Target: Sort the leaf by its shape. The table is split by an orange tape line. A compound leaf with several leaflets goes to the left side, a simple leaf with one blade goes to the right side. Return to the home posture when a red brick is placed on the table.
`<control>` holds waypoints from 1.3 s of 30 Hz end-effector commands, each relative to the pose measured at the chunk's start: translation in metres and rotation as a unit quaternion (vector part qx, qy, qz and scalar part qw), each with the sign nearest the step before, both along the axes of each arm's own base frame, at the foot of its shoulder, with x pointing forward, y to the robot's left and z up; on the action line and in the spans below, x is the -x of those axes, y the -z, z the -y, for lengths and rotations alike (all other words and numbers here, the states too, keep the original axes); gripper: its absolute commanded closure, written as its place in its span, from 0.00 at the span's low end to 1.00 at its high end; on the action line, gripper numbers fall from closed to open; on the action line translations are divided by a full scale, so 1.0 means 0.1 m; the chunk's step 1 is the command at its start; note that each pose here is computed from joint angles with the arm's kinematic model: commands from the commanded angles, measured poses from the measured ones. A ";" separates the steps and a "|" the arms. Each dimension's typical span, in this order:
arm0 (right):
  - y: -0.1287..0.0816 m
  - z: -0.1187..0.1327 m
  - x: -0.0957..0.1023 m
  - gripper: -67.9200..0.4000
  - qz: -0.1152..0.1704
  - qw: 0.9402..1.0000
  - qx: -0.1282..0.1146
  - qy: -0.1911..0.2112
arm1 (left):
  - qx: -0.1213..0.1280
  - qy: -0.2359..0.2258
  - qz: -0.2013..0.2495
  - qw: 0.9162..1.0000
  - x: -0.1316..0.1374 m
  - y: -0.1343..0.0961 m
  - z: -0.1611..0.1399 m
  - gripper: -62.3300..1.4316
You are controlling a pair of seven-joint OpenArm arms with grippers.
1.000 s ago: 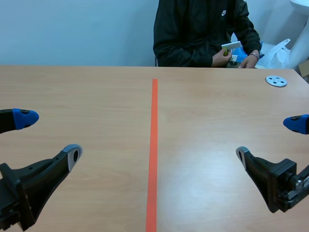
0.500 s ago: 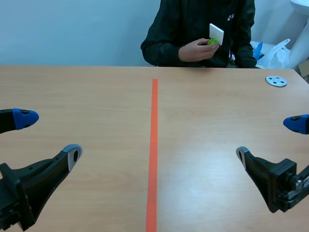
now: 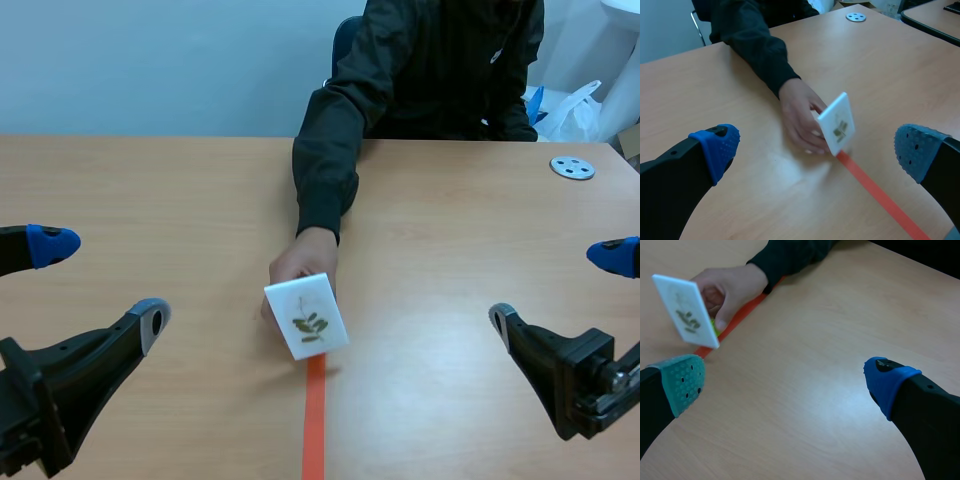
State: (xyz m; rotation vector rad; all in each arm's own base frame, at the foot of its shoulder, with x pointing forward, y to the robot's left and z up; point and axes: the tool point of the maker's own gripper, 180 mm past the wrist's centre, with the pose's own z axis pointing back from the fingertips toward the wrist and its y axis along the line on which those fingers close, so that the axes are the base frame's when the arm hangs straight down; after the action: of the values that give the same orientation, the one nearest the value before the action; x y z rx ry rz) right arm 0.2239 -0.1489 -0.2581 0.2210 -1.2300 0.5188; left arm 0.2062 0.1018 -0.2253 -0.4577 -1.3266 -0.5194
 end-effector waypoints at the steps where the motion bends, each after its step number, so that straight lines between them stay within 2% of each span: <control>1: -0.10 -0.03 -0.05 0.00 0.019 1.000 -0.005 -0.004 | 0.012 0.005 0.013 1.000 -0.01 -0.08 0.05 0.00; 39: -0.09 -0.05 -0.04 0.00 0.014 1.000 -0.005 -0.009 | 0.014 0.005 0.015 1.000 -0.01 -0.09 0.05 0.00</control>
State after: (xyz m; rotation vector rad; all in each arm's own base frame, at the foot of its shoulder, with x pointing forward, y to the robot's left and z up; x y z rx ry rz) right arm 0.2233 -0.1482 -0.2590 0.2248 -1.2245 0.5224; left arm 0.2063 0.1017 -0.2247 -0.4588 -1.3299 -0.5188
